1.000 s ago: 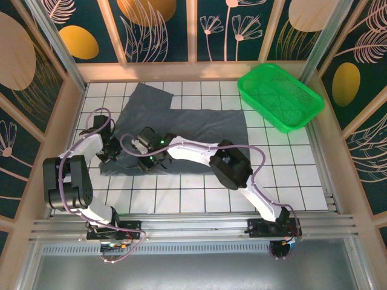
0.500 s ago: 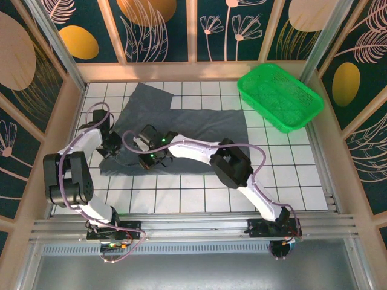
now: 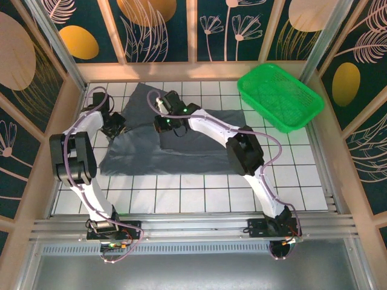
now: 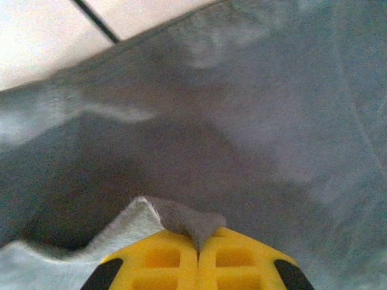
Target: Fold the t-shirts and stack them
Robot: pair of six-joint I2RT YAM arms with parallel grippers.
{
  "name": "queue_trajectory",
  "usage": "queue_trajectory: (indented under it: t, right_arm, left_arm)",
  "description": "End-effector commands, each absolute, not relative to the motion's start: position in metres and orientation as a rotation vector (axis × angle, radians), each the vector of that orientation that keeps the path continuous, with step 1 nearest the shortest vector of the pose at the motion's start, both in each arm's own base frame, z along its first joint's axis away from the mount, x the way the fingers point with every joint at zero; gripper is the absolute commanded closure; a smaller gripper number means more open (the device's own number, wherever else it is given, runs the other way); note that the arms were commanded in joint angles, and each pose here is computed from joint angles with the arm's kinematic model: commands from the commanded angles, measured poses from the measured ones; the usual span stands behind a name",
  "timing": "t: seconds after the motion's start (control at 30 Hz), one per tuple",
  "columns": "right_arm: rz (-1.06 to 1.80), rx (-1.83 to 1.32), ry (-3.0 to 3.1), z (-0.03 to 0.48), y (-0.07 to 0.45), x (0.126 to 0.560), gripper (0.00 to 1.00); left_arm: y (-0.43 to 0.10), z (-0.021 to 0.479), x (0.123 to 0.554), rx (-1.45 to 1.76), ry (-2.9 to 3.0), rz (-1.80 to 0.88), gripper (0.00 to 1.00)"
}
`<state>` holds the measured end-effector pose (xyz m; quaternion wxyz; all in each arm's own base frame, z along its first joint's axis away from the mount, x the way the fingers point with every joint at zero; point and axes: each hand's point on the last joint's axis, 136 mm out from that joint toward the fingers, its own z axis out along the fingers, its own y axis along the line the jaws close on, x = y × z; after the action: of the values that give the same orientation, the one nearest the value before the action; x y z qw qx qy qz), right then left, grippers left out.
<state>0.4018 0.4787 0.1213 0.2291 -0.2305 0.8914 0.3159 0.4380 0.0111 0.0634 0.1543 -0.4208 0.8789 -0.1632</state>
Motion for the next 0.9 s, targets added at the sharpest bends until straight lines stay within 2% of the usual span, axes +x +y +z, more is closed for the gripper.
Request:
queue_trajectory:
  t: [0.0,0.03,0.1,0.17,0.2,0.23,0.37,0.47,0.53,0.6,0.7,0.87]
  right_arm:
    - [0.908,-0.537,2.488,0.116,0.477,0.42,0.89]
    - [0.908,-0.503,2.493,0.116,0.473,0.427,0.82]
    - [0.911,-0.463,2.486,0.122,0.467,0.434,0.67]
    - [0.877,-0.445,2.47,0.13,0.46,0.438,0.57]
    - [0.863,-0.436,2.467,0.133,0.457,0.437,0.54]
    - [0.853,-0.419,2.469,0.135,0.452,0.436,0.52]
    - [0.773,-0.343,2.508,0.132,0.424,0.426,0.52]
    - [0.69,-0.253,2.52,0.129,0.39,0.41,0.56]
    - [0.636,-0.167,2.533,0.125,0.361,0.396,0.62]
    - [0.573,-0.057,2.556,0.117,0.325,0.38,0.71]
    - [0.518,0.097,2.582,0.106,0.27,0.355,0.8]
    - [0.408,0.276,2.689,0.068,0.197,0.31,0.85]
  left_arm:
    - [0.004,0.062,0.463,-1.253,2.465,-0.608,0.92]
    - [0.002,0.06,0.467,-1.256,2.464,-0.627,0.82]
    - [0.004,0.067,0.472,-1.25,2.435,-0.63,0.53]
    - [0.011,0.08,0.473,-1.236,2.396,-0.587,0.28]
    - [0.015,0.087,0.471,-1.227,2.38,-0.559,0.21]
    - [0.018,0.093,0.467,-1.218,2.369,-0.531,0.19]
    - [0.021,0.103,0.438,-1.219,2.358,-0.481,0.24]
    - [0.013,0.098,0.408,-1.231,2.374,-0.516,0.36]
    - [0.005,0.085,0.389,-1.261,2.405,-0.555,0.47]
    - [-0.004,0.073,0.375,-1.295,2.422,-0.61,0.54]
    - [-0.011,0.053,0.354,-1.341,2.45,-0.636,0.57]
    - [-0.007,0.029,0.339,-1.388,2.504,-0.556,0.59]
